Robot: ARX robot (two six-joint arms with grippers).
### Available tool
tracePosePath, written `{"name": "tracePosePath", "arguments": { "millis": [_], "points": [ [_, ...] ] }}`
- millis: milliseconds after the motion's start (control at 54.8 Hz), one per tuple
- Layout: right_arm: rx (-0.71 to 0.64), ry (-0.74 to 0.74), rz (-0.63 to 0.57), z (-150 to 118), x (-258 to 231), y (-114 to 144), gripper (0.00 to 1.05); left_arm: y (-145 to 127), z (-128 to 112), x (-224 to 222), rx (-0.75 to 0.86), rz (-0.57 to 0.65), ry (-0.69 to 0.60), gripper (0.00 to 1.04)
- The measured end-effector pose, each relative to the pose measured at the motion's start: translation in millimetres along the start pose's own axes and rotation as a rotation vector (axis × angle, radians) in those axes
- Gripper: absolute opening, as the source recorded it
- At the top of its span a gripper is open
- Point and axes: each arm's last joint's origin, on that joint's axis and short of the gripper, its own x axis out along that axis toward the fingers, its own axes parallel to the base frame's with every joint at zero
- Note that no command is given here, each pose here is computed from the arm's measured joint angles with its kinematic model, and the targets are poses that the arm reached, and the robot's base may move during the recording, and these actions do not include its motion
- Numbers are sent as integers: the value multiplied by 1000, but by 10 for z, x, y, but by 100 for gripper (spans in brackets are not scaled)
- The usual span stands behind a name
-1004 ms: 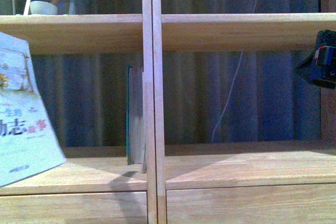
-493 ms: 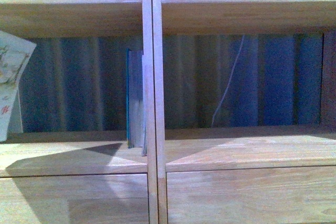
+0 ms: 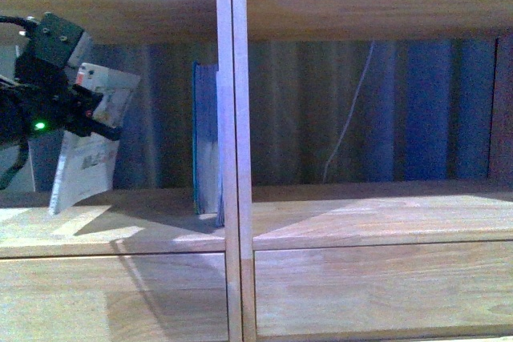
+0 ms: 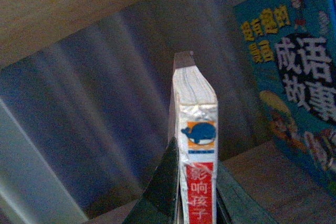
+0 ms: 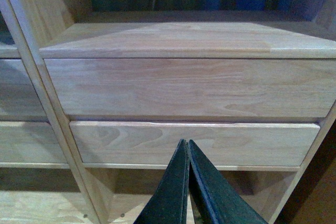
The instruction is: Organize books on shelf
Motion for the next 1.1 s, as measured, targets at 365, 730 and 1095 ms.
{"name": "tracePosePath", "arguments": {
  "millis": [365, 730, 1095],
  "points": [
    [0, -7, 0, -95, -171, 0, 3, -541, -125, 437, -79, -51, -8, 7],
    [0, -20, -1, -169, -275, -1, 3, -723, -175, 521, -121, -1, 30, 31],
    [0, -24, 0, -163, -358, -1, 3, -762, -205, 352, -229, 13, 91, 85]
  ]
}}
